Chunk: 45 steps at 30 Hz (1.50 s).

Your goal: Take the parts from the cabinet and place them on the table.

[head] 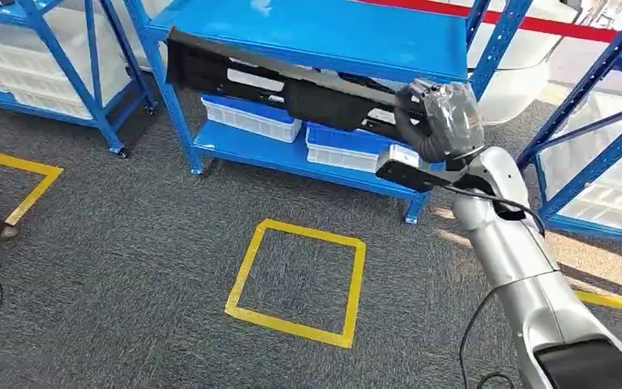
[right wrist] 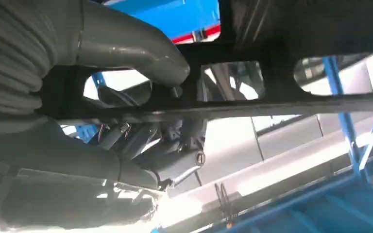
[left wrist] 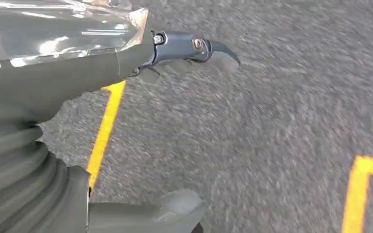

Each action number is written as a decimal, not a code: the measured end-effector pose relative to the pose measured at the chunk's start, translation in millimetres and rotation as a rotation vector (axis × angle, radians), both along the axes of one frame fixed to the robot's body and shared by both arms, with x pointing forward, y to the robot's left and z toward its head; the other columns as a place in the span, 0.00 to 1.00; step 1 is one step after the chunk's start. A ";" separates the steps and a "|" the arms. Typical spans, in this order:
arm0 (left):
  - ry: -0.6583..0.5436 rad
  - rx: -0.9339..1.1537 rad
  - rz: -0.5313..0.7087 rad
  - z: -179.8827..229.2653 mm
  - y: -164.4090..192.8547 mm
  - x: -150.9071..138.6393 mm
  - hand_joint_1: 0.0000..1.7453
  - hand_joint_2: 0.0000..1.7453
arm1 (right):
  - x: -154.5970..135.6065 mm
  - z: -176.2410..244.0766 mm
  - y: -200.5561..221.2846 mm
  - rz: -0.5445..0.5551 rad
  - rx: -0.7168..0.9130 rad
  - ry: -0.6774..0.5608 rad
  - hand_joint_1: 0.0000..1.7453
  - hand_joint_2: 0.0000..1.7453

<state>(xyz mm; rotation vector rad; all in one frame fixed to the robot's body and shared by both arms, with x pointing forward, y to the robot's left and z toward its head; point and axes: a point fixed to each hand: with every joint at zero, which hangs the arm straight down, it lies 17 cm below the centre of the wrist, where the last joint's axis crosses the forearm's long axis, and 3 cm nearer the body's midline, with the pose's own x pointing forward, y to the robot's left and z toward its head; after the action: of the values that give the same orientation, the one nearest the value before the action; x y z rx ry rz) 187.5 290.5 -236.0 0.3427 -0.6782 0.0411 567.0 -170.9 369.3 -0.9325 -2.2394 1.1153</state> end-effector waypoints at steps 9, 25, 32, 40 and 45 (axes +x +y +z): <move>-0.015 -0.001 0.000 1.6 -1.1 1.8 0.00 1.00 | -0.1 -4.8 0.7 0.003 0.010 0.016 1.00 1.00; 0.002 -0.011 0.043 -1.7 0.4 -9.4 0.00 1.00 | 4.0 17.5 16.3 0.023 0.006 -0.003 1.00 1.00; 0.004 -0.013 0.050 -2.7 1.0 -13.5 0.00 1.00 | 10.7 12.1 15.6 0.017 -0.009 0.022 1.00 1.00; 0.004 -0.024 0.054 -2.8 -4.4 -14.6 0.00 1.00 | 15.0 18.8 13.9 0.006 -0.012 0.016 1.00 1.00; 0.010 -0.028 0.051 -4.1 -7.4 -18.7 0.00 1.00 | 17.2 24.4 12.0 0.001 -0.011 0.011 1.00 1.00</move>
<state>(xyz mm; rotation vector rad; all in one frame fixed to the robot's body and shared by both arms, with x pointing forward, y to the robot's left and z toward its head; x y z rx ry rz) 168.8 283.1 -240.0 0.3327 -0.6579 0.0975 584.2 -158.9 393.6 -0.9275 -2.2270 1.1314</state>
